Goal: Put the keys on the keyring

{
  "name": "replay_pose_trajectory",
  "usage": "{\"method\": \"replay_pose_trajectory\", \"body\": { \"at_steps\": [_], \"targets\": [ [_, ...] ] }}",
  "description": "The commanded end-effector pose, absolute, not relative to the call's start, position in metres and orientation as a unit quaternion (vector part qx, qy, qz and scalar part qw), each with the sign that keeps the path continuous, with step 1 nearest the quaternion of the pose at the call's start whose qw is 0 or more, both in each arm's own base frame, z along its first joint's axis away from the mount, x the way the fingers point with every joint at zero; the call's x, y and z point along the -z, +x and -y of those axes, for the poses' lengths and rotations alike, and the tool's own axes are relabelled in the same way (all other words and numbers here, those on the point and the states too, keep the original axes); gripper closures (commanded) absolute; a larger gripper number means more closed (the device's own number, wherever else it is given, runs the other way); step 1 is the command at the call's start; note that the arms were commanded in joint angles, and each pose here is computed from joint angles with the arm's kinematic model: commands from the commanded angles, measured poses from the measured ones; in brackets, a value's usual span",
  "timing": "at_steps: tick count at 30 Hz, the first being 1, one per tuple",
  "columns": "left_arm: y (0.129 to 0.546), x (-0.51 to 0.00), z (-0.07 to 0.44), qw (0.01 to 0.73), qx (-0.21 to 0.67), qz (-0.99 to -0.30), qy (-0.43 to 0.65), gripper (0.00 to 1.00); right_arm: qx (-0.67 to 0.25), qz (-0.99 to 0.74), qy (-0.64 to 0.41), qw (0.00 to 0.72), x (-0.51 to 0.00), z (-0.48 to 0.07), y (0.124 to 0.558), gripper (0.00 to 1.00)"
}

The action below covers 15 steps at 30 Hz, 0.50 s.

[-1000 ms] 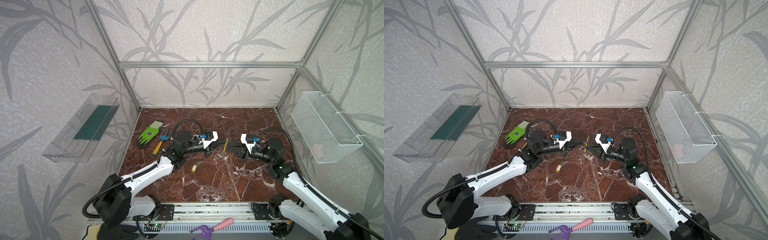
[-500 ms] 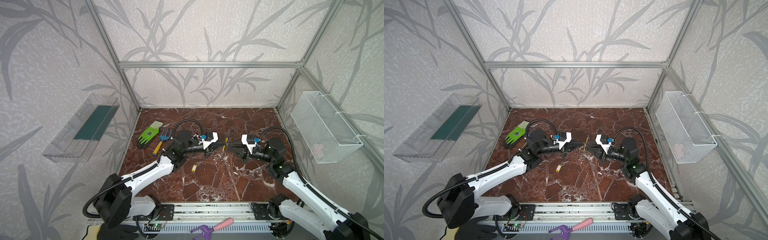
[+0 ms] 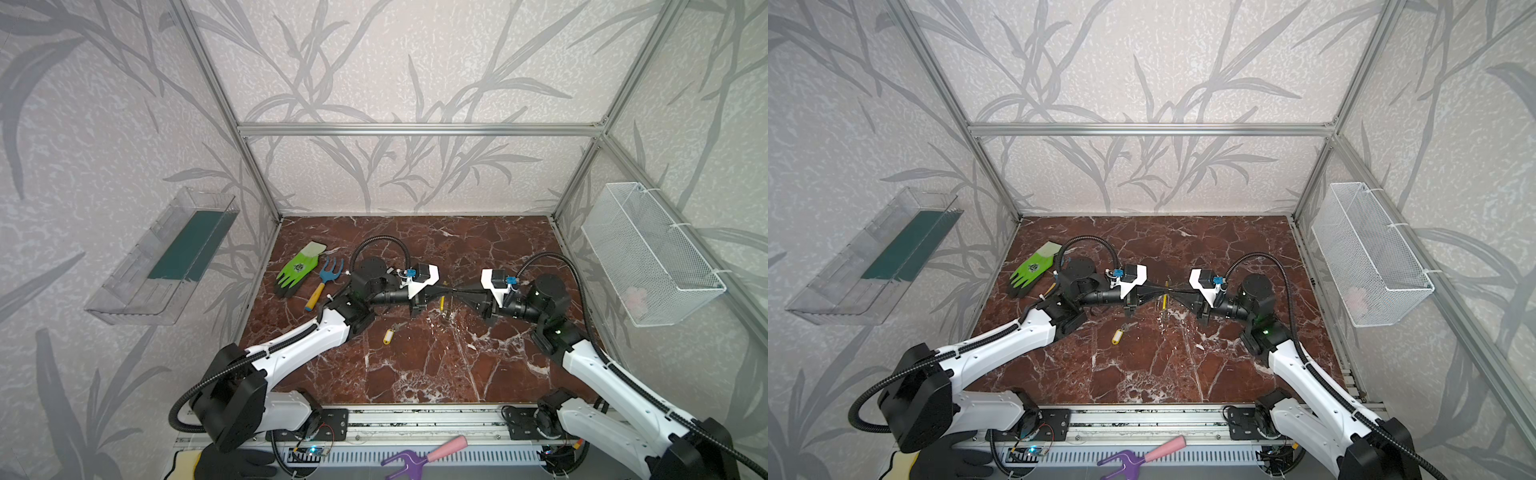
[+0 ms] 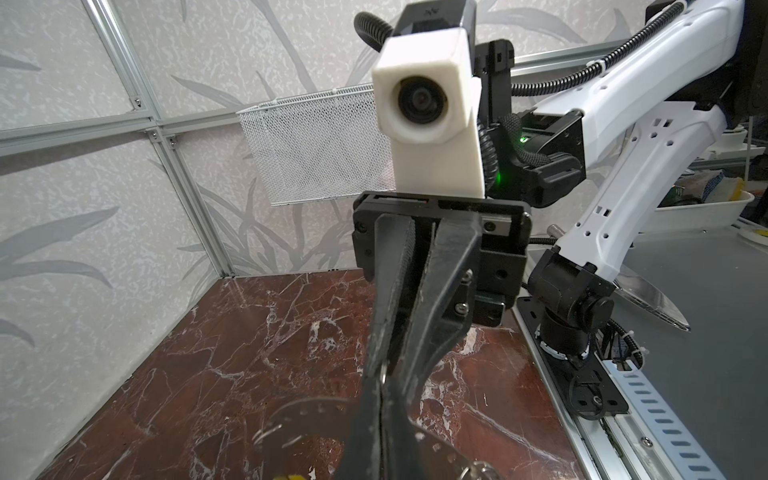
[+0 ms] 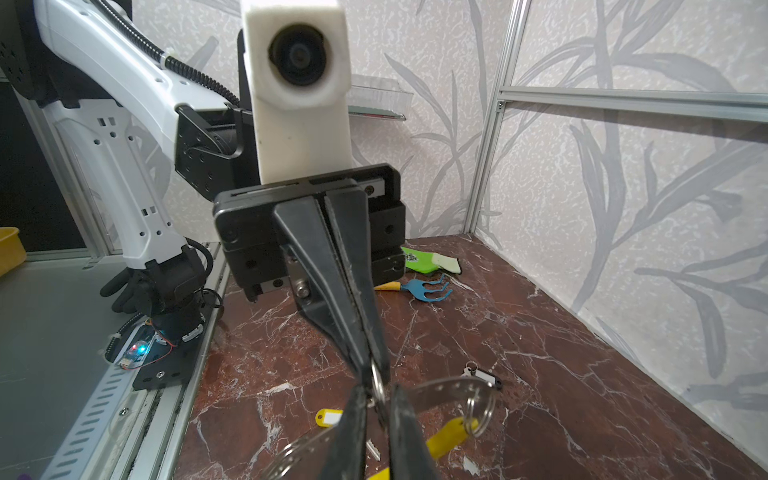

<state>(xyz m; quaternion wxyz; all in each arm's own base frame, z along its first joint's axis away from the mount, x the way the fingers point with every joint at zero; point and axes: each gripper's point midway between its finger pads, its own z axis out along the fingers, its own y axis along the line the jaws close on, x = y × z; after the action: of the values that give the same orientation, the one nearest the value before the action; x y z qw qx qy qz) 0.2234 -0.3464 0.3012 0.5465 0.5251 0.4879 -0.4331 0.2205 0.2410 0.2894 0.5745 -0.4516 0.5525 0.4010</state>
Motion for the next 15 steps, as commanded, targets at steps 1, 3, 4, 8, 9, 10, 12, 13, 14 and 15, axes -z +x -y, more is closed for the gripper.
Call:
{"method": "replay_pose_trajectory", "body": {
  "at_steps": [1, 3, 4, 8, 9, 10, 12, 13, 14, 15],
  "targets": [
    [0.222, -0.322, 0.349, 0.564, 0.433, -0.461, 0.531, 1.00, -0.400, -0.536, -0.461, 0.583, -0.295, -0.242, 0.219, 0.88],
    [0.224, -0.327, 0.347, 0.572, 0.433, -0.457, 0.526, 1.00, -0.400, -0.539, -0.462, 0.580, -0.291, -0.242, 0.219, 0.87],
    [0.225, -0.327, 0.346, 0.573, 0.433, -0.457, 0.525, 1.00, -0.399, -0.541, -0.461, 0.579, -0.290, -0.242, 0.219, 0.85],
    [0.224, -0.331, 0.347, 0.573, 0.438, -0.454, 0.524, 1.00, -0.390, -0.549, -0.457, 0.581, -0.283, -0.239, 0.222, 0.77],
    [0.224, -0.333, 0.347, 0.574, 0.440, -0.451, 0.523, 1.00, -0.388, -0.551, -0.455, 0.582, -0.282, -0.238, 0.223, 0.74],
    [0.224, -0.334, 0.347, 0.575, 0.441, -0.451, 0.521, 1.00, -0.389, -0.551, -0.453, 0.583, -0.282, -0.237, 0.223, 0.73],
    [0.224, -0.336, 0.347, 0.575, 0.446, -0.449, 0.518, 1.00, -0.390, -0.550, -0.451, 0.585, -0.282, -0.236, 0.224, 0.72],
    [0.224, -0.336, 0.347, 0.575, 0.448, -0.449, 0.516, 1.00, -0.391, -0.550, -0.450, 0.585, -0.282, -0.237, 0.224, 0.72],
    [0.224, -0.337, 0.347, 0.575, 0.451, -0.448, 0.515, 1.00, -0.393, -0.548, -0.450, 0.585, -0.283, -0.237, 0.224, 0.72],
    [0.224, -0.339, 0.347, 0.577, 0.452, -0.447, 0.513, 1.00, -0.393, -0.548, -0.449, 0.587, -0.284, -0.237, 0.225, 0.72]
  ]
}}
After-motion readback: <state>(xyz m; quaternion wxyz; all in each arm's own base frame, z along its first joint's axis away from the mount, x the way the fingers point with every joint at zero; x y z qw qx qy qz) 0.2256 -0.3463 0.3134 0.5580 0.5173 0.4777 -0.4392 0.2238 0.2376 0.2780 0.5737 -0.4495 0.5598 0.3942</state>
